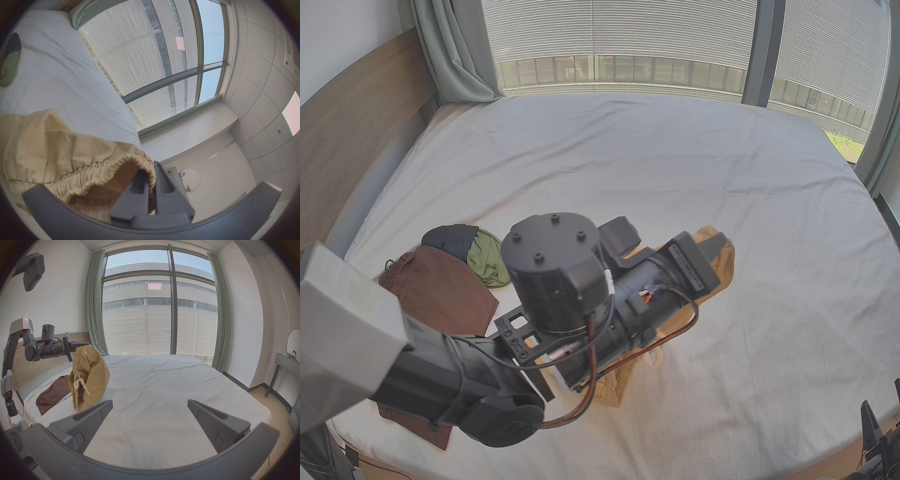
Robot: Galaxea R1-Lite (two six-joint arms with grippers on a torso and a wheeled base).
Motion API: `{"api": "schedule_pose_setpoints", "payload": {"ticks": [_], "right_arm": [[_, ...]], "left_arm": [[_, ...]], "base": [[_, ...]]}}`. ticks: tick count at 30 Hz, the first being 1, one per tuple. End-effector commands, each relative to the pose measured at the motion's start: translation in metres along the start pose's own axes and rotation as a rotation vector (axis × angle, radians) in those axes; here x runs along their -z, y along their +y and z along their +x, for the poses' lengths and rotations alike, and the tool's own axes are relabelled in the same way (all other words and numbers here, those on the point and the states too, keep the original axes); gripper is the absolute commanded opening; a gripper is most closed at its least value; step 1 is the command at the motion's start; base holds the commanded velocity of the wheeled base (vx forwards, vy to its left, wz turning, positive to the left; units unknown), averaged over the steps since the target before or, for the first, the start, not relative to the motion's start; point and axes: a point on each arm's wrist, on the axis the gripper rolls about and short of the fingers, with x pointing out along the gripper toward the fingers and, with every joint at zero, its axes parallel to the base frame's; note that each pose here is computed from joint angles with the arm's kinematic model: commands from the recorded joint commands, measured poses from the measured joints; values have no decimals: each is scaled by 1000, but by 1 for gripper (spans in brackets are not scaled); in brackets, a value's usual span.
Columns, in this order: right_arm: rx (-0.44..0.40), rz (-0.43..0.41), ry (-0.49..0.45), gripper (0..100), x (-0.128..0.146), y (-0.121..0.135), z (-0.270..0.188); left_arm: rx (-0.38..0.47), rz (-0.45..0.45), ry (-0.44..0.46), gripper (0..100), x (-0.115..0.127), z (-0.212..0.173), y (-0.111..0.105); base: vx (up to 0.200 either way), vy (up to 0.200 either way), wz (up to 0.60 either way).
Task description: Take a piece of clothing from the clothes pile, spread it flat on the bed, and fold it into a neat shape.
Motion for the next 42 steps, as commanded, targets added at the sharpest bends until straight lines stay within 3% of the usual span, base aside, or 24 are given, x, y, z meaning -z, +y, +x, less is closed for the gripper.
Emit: {"api": "schedule_pose_setpoints", "payload": {"ticks": [1,5,12,17,20,23,28,35,42], "right_arm": [[0,0,1,100,5,0,0],[0,0,1,100,5,0,0],[0,0,1,100,5,0,0],[0,0,1,100,5,0,0],[0,0,1,100,5,0,0],[0,0,1,100,5,0,0],[0,0,1,100,5,0,0],[0,0,1,100,5,0,0],[0,0,1,100,5,0,0]], "left_arm": [[94,-49,8,0,10,13,-26],[204,-116,-13,0,5,15,-65],[346,-197,-70,0,-12,11,-112],[350,-217,-123,0,-27,7,-120],[313,-211,-164,0,-52,-10,-112],[247,-193,-149,0,-59,-28,-98],[104,-161,-71,0,-49,-50,-48],[38,-99,-64,0,-39,-62,-6],[-6,-78,-117,0,-37,-70,30]], "base": [[0,0,0],[0,0,0],[0,0,0],[0,0,0],[0,0,0],[0,0,0],[0,0,0],[0,0,0],[0,0,0]]}}
